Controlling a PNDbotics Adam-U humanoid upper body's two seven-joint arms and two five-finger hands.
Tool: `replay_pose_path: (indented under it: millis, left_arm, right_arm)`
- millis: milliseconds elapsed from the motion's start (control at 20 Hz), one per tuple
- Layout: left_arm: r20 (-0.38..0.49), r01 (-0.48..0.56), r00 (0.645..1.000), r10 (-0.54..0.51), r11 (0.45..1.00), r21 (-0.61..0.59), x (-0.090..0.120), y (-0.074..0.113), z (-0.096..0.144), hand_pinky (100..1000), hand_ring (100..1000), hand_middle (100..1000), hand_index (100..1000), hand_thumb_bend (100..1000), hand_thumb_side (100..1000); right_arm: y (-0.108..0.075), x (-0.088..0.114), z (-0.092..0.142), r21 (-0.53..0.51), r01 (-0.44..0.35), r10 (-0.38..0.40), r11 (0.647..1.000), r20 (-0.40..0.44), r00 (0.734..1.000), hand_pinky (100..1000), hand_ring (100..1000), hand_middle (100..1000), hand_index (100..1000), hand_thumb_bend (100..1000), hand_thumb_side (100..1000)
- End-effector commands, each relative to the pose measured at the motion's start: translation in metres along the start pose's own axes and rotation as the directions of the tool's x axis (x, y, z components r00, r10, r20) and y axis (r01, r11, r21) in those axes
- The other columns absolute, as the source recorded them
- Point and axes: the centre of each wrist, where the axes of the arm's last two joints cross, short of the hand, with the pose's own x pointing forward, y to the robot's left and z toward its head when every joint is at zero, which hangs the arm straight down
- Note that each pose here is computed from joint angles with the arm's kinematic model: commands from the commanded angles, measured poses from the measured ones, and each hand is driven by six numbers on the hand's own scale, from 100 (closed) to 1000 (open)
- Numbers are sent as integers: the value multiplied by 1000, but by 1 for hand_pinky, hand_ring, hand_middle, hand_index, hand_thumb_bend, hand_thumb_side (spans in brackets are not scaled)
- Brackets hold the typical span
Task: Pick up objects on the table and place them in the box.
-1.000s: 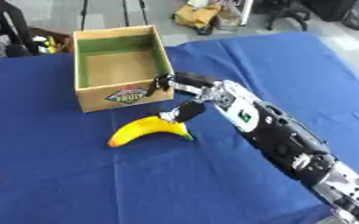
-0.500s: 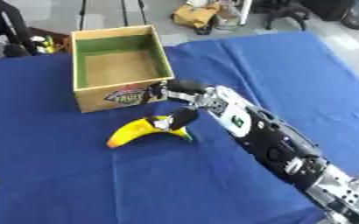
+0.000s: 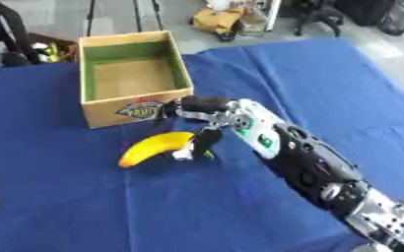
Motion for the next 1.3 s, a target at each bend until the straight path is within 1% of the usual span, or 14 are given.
replay_pose_path:
  millis: [50, 400, 700, 900, 1000, 1200, 1300]
  left_arm:
    - [33, 8, 999, -8, 1000, -11, 9, 0, -4, 599, 757, 560, 576, 200, 1000]
    - [36, 7, 999, -6, 1000, -15, 10, -1, -6, 599, 756, 560, 576, 200, 1000]
    - [38, 5, 999, -4, 1000, -15, 10, -2, -6, 599, 756, 560, 576, 200, 1000]
    - [38, 5, 999, -4, 1000, -15, 10, -2, -6, 599, 755, 559, 576, 201, 1000]
    - [37, 5, 999, -4, 1000, -14, 10, -2, -6, 599, 755, 559, 576, 201, 1000]
    - [38, 5, 999, -4, 1000, -13, 10, -2, -6, 599, 755, 559, 576, 202, 1000]
    - [38, 5, 999, -4, 1000, -13, 10, -2, -6, 599, 754, 559, 576, 202, 1000]
  right_arm:
    - [-5, -1, -1, 5, -36, 36, 999, -3, 999, 764, 843, 777, 834, 346, 607]
    - [7, -4, -6, 32, -39, 40, 999, -8, 999, 761, 834, 771, 834, 331, 609]
    - [11, -4, -8, 40, -47, 47, 998, -4, 999, 753, 817, 763, 832, 321, 604]
    - [13, -5, -8, 39, -50, 50, 998, -3, 999, 738, 784, 745, 823, 310, 597]
    - [13, -5, -7, 39, -51, 52, 998, -3, 999, 726, 756, 725, 809, 301, 589]
    - [13, -5, -7, 39, -56, 56, 998, -3, 998, 702, 684, 649, 765, 288, 570]
    - [13, -5, -7, 40, -60, 60, 997, -3, 998, 698, 666, 626, 751, 284, 567]
